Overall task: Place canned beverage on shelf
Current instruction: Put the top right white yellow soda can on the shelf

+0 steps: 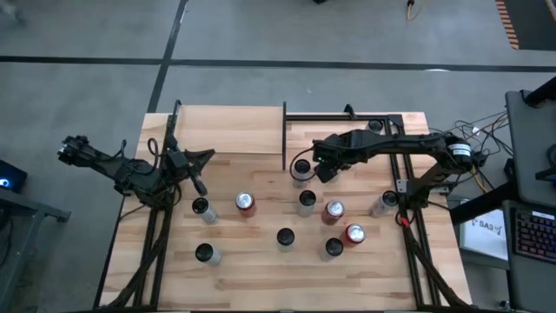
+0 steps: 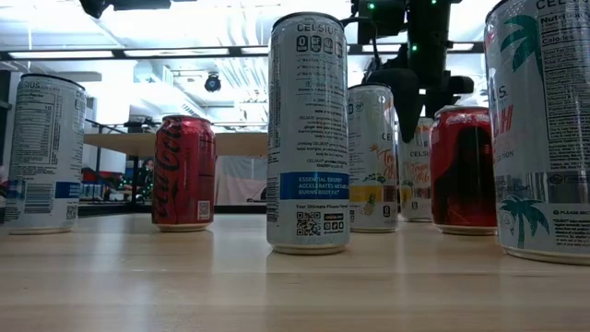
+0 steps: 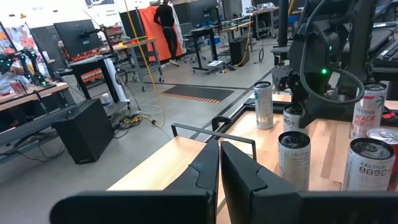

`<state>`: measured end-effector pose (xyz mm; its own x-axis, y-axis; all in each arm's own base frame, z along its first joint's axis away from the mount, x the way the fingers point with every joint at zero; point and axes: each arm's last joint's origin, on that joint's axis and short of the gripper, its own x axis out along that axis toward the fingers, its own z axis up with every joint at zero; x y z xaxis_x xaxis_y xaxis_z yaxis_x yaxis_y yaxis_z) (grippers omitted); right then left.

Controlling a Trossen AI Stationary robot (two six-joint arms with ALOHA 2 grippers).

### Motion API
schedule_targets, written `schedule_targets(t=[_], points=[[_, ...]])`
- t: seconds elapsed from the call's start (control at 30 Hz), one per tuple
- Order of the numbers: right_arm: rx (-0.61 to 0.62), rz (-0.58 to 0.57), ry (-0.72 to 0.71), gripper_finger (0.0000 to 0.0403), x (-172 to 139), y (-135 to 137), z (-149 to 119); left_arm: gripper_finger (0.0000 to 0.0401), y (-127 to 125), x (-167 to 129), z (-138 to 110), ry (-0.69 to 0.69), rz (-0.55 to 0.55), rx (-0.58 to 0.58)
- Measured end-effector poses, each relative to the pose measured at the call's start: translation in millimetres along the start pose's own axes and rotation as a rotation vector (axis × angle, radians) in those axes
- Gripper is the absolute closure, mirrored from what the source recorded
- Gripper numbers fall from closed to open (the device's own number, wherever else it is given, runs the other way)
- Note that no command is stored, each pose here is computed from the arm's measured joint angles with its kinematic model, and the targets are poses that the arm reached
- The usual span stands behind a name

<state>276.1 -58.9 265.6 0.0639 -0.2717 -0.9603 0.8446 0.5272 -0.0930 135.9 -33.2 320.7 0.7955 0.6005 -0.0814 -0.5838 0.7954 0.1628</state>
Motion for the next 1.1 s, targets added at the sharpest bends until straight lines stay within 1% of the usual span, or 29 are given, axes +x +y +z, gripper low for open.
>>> schedule_targets(t=[0.13, 0.27, 0.37, 0.57, 0.7, 0.8, 0.9, 1.0, 1.1], points=[[0.003, -0.009, -0.029, 0.016, -19.8, -7.6, 0.9, 0.0401, 0.0, 0.0, 0.0, 0.0, 0.0, 0.0], [0.018, -0.027, -0.11, 0.016, -49.7, -17.4, 5.3, 0.0401, 0.0, 0.0, 0.1, 0.0, 0.0, -0.001], [0.027, -0.019, -0.216, 0.016, -75.0, -21.2, 13.6, 0.0401, 0.0, 0.0, 0.1, -0.001, 0.0, -0.001], [-0.016, -0.008, -0.468, 0.016, -124.1, -23.5, 35.0, 0.0401, 0.0, 0.0, 0.7, -0.004, 0.0, -0.008], [-0.087, 0.09, -0.613, 0.016, -147.6, -13.9, 52.6, 0.0401, 0.0, 0.0, 1.2, -0.007, 0.0, 0.006], [-0.158, 0.198, -0.667, 0.016, -158.6, -1.0, 65.7, 0.0401, 0.2, -0.1, 2.5, -0.015, 0.001, 0.019], [-0.223, 0.259, -0.675, 0.016, -162.8, 13.2, 78.2, 0.0401, 0.5, -0.3, 2.9, -0.017, 0.001, 0.024], [-0.281, 0.268, -0.665, 0.016, -162.0, 26.0, 89.1, 0.0401, 0.6, -0.3, 2.9, -0.017, 0.001, 0.024], [-0.356, 0.287, -0.624, 0.016, -157.3, 38.2, 97.6, 0.0401, 0.7, -0.3, 2.9, -0.017, 0.002, 0.024]])
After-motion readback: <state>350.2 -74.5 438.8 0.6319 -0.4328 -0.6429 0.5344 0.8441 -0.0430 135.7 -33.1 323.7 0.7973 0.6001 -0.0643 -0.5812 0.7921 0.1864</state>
